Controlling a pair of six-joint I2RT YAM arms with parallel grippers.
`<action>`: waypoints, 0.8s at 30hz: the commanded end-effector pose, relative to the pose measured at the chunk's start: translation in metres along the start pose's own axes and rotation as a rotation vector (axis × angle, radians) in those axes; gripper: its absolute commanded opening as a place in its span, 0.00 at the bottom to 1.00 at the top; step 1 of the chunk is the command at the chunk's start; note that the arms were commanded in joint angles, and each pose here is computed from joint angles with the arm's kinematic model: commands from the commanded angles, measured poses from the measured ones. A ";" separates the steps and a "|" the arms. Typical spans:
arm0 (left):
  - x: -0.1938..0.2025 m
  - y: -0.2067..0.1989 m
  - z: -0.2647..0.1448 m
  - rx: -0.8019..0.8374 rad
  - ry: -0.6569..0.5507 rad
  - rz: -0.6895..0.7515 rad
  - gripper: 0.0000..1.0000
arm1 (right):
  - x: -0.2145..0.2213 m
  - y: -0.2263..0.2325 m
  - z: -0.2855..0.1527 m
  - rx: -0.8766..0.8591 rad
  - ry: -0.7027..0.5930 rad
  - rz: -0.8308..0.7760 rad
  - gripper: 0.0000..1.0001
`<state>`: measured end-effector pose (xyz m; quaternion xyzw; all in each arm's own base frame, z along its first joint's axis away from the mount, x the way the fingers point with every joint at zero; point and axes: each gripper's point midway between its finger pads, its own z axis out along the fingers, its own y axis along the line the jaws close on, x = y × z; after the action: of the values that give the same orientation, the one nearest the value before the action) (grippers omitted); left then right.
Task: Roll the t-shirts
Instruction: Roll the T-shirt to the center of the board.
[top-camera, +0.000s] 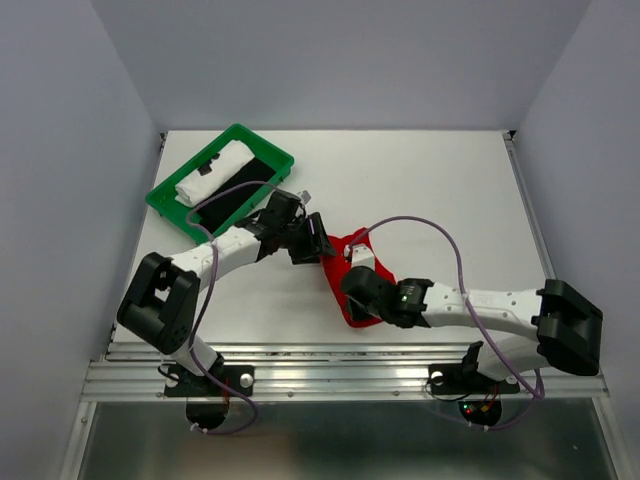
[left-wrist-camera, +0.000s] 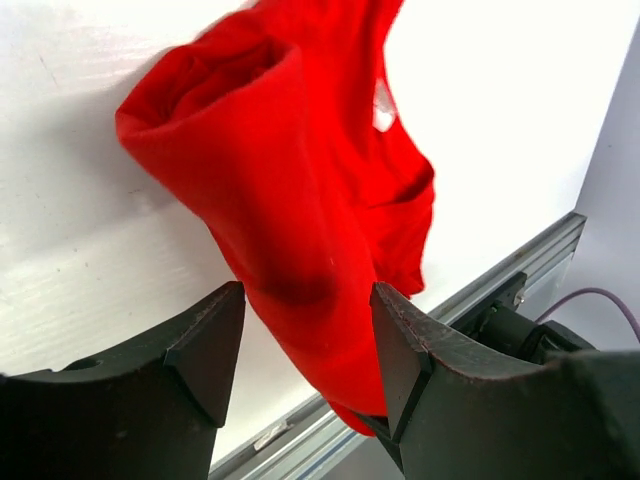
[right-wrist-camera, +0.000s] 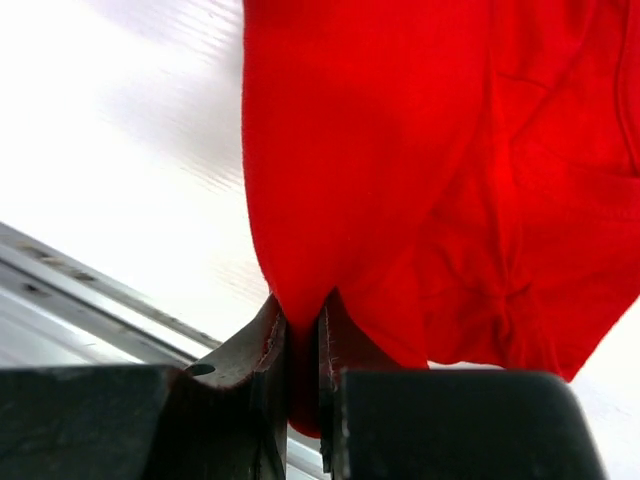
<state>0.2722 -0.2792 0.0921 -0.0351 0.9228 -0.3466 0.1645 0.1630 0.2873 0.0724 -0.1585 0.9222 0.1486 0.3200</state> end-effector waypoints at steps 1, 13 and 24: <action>-0.025 -0.023 -0.035 0.014 -0.092 0.068 0.64 | -0.026 0.032 -0.010 -0.224 -0.060 0.136 0.01; -0.023 -0.023 -0.043 0.026 -0.112 0.076 0.51 | -0.027 0.035 -0.019 -0.463 -0.007 0.381 0.01; -0.012 -0.026 -0.027 0.061 -0.069 0.093 0.35 | -0.018 0.001 -0.024 -0.514 0.015 0.610 0.01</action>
<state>0.2735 -0.2667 0.1268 -0.0233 0.9158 -0.3437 0.2064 0.1622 0.2800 0.0844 0.0215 0.8867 0.4084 0.2156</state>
